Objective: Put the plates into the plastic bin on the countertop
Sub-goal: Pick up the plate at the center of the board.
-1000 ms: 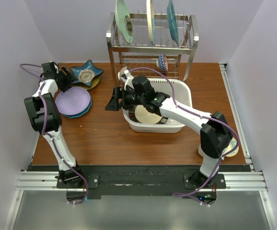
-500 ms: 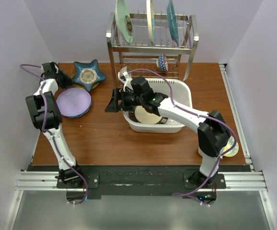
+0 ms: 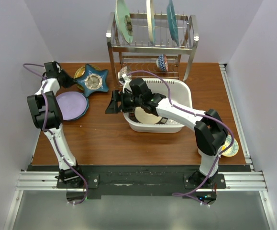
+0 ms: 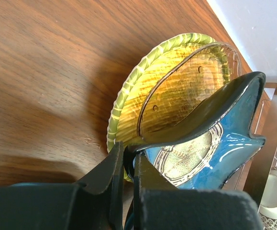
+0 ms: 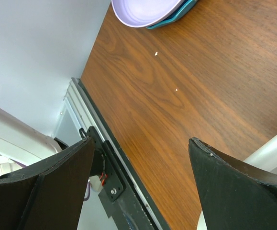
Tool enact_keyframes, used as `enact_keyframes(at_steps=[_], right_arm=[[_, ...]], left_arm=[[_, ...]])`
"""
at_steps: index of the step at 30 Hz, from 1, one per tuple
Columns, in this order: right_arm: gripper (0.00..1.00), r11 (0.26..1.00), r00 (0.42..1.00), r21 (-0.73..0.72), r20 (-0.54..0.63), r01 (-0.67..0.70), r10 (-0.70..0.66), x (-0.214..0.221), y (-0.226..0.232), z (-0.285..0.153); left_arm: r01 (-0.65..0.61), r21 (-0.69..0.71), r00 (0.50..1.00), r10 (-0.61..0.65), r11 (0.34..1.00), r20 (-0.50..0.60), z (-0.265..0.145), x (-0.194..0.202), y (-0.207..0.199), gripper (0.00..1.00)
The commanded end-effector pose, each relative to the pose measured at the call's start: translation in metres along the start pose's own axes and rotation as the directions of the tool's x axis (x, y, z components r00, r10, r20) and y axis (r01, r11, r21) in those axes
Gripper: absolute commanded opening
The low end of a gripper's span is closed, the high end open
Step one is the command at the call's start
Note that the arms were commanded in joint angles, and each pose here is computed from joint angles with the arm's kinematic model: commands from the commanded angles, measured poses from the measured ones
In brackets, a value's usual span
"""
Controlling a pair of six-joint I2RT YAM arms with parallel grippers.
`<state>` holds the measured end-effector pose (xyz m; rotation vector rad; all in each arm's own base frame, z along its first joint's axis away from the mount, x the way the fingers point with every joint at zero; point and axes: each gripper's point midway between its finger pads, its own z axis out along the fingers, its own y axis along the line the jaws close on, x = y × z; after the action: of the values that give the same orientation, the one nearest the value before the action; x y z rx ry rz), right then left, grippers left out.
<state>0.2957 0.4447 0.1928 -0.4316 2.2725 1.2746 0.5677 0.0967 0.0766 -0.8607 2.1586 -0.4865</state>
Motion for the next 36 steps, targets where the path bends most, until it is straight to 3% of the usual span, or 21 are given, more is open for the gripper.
enact_keyframes(at_steps=[1,13,28,36], right_arm=[[0.83,0.998,0.999,-0.049,0.019,0.036,-0.035,-0.010,0.019,-0.005],[0.84,0.999,1.000,-0.040,0.002,0.028,-0.028,-0.004,0.011,0.000],[0.84,0.999,1.000,-0.047,-0.019,0.008,-0.009,0.005,0.004,0.009],[0.84,0.996,1.000,-0.083,-0.007,-0.019,0.018,-0.001,0.011,0.014]], left_arm=[[0.026,0.091,0.999,-0.030,0.995,0.036,-0.006,-0.018,-0.014,0.00],[0.157,0.352,0.981,-0.186,0.923,0.048,-0.056,-0.052,-0.052,0.00],[0.097,0.441,0.978,-0.168,0.892,0.123,-0.122,-0.067,-0.081,0.00],[0.080,0.413,0.970,-0.167,0.907,0.178,-0.163,-0.047,-0.067,0.00]])
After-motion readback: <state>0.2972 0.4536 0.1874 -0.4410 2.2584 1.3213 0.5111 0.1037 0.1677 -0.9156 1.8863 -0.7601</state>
